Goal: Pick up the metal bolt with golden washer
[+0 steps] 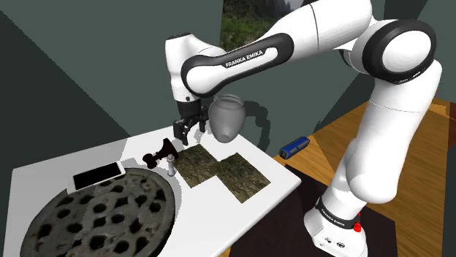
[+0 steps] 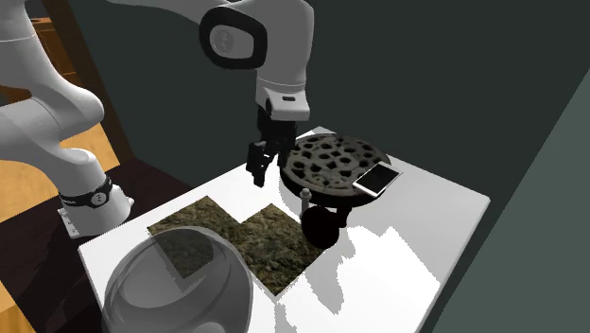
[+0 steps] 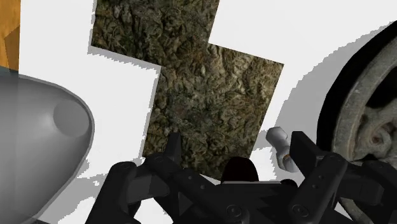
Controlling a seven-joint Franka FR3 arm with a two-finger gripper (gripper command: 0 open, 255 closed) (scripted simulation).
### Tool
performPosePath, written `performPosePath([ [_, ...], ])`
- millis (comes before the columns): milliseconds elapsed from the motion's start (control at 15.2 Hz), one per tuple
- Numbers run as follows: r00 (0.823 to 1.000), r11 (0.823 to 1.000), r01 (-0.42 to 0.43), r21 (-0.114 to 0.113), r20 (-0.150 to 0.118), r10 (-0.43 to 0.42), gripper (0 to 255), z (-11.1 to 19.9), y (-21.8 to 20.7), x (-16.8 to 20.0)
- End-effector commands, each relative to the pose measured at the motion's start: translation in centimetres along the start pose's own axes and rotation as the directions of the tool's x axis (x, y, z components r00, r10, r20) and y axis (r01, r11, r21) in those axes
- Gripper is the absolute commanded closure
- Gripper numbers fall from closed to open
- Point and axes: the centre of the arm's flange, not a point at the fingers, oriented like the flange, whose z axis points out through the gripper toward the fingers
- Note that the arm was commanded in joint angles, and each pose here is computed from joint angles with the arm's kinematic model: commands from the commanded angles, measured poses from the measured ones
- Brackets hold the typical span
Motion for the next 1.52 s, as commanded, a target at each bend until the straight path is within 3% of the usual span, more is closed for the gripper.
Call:
performPosePath([
  [0,1.0,1.0,0.006,-0.003,0.012,-0.006,0,1.2,-2.1,1.8],
  [396,0.999,1.0,0.026,-0.013,0.046,-0.026,0,4.8,-7.4,7.2],
  [1056,0.999,1.0,0.027,-0.013,0.047,-0.026,0,8.9,-8.0,7.7],
  [1122,0.999,1.0,0.027,-0.013,0.047,-0.026,255,8.9,-8.1,7.7],
  [1452,0.999,1.0,0.027,-0.013,0.047,-0.026,255,8.8,-8.0,7.7],
])
